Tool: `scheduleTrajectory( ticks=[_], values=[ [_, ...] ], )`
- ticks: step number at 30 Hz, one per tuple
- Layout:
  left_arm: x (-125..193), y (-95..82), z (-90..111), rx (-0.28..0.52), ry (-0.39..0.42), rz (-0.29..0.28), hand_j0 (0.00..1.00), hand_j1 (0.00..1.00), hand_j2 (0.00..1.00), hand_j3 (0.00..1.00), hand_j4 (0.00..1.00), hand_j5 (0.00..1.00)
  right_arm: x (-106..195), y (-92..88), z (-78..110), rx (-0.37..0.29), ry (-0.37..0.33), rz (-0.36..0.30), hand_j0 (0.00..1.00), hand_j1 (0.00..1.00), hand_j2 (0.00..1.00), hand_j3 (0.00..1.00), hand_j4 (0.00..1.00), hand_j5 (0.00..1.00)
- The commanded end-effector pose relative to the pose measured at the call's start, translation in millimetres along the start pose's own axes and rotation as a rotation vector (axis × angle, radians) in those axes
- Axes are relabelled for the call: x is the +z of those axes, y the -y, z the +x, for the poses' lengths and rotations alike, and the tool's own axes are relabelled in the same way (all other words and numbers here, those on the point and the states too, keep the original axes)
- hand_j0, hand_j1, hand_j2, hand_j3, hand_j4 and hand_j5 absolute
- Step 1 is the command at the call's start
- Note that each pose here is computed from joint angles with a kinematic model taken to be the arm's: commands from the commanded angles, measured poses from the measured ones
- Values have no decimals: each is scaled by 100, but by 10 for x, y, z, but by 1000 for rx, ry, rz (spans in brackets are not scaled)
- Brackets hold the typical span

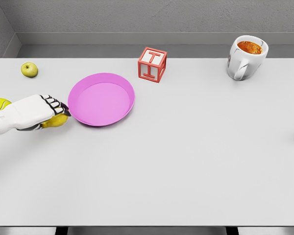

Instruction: Put the lemon on the plate with left arm

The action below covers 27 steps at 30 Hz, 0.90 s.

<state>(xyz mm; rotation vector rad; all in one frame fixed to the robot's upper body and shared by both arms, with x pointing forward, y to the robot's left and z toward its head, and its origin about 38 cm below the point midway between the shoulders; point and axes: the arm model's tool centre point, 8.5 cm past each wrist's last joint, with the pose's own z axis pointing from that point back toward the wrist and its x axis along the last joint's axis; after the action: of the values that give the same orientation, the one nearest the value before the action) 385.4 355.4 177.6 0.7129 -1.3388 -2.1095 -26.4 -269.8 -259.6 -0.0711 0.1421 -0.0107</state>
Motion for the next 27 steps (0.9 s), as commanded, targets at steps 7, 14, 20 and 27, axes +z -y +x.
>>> scheduleTrajectory(
  ticks=[7, 14, 20, 27],
  values=[
    [-1, -64, -1, 11, 6, 24, 64, 64, 64, 64, 64, 64, 0, 0, -1, 0, 0, 0, 100, 100, 100, 100, 100, 100],
    [0, -109, -17, 9, 5, 35, 64, 64, 64, 64, 64, 64, 0, 0, -1, 0, 0, 0, 100, 100, 100, 100, 100, 100],
    [-8, -173, -32, 0, 4, 48, 64, 64, 64, 64, 64, 64, 0, 0, -1, 0, 0, 0, 100, 100, 100, 100, 100, 100],
    [-15, -222, -36, -7, 6, 59, 64, 64, 64, 64, 64, 64, 0, 0, -1, 0, 0, 0, 100, 100, 100, 100, 100, 100]
  ],
)
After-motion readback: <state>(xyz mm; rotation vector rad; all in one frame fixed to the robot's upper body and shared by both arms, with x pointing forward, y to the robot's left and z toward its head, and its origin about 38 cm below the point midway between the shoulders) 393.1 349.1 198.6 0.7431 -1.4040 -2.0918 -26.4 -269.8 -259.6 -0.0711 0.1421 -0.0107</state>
